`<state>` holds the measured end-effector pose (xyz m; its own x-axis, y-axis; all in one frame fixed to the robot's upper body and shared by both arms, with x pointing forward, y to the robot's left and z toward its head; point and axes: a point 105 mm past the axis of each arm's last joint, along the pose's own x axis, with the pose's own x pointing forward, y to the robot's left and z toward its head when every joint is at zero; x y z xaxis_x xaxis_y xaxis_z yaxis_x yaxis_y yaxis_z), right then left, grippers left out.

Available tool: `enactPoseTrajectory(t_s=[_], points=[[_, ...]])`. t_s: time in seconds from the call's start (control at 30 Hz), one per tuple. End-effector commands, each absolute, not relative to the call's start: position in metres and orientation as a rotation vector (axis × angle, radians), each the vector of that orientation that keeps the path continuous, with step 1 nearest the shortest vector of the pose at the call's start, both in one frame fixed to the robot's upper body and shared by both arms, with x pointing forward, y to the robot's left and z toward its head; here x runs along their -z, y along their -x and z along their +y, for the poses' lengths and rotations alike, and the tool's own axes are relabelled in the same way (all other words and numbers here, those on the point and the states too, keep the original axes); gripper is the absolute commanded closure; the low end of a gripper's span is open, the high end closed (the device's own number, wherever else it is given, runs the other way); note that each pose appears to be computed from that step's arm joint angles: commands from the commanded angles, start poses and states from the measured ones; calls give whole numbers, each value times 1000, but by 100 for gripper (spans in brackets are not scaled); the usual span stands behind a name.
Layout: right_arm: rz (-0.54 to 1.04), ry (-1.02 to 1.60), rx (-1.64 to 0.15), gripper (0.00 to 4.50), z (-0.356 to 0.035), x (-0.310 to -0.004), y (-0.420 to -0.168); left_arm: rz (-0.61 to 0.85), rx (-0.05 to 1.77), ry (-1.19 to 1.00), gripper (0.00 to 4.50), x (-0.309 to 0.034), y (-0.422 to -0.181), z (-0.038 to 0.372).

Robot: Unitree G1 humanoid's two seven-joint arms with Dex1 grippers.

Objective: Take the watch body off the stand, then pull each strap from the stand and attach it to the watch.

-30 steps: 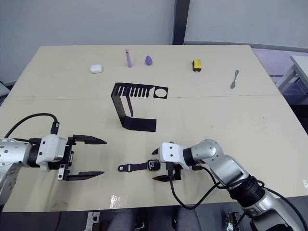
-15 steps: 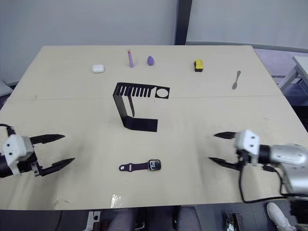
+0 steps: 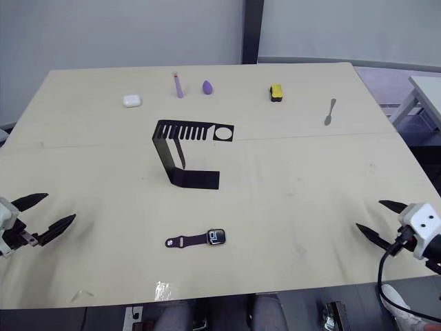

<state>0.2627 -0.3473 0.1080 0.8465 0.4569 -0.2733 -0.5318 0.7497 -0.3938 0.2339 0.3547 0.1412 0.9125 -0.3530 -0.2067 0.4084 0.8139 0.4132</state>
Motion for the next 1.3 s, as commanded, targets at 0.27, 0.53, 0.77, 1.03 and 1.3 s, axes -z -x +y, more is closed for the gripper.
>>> enactPoseTrajectory(t_s=[0.27, 0.53, 0.77, 1.03, 1.3], points=[[-51, 205, -943, 3, -181, -151, -311, -25, 620, -453, 0, -168, -221, 277], [-35, 178, -1058, 136, -86, -148, -332, -96, 690, -371, 0, -173, -215, 220], [-36, 255, -1087, 448, -46, -141, -357, -146, 669, -345, 0, -176, -220, 199], [-21, 283, -1146, 448, -18, -129, -375, -155, 675, -318, 0, -173, -221, 181], [35, 259, -1173, 448, -9, -111, -378, -165, 653, -320, 0, -172, -227, 167]])
